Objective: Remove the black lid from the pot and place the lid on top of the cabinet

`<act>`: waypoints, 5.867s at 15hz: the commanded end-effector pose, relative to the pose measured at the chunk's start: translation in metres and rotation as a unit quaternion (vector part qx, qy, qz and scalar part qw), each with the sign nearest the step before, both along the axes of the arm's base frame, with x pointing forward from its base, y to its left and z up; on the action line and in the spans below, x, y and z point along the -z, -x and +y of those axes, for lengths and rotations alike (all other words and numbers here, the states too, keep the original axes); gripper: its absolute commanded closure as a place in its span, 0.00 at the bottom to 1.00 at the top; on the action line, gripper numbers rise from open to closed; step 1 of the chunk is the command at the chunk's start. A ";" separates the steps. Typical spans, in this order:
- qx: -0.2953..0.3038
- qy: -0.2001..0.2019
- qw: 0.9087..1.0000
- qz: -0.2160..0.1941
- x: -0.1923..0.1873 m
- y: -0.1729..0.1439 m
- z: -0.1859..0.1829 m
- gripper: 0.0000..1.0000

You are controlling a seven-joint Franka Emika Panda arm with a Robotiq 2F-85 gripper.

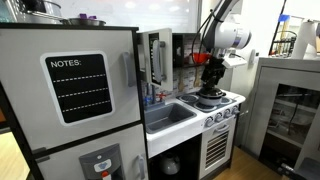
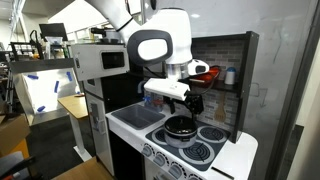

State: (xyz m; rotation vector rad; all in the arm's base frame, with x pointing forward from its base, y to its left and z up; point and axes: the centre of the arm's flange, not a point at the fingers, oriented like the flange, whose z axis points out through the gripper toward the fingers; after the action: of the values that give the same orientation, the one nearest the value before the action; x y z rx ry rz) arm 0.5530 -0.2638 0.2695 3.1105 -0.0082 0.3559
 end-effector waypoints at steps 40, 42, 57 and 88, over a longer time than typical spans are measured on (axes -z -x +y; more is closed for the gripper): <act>0.042 0.054 0.995 0.078 -0.092 0.038 0.024 0.92; 0.040 0.046 0.995 0.082 -0.099 0.054 0.030 0.92; 0.008 0.047 0.996 0.076 -0.129 0.111 0.076 0.92; 0.000 0.051 0.998 0.035 -0.214 0.134 0.079 0.92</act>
State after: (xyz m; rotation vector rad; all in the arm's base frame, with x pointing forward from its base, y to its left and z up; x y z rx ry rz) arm 0.4258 -0.1862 0.4774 3.0331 -0.0181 0.2489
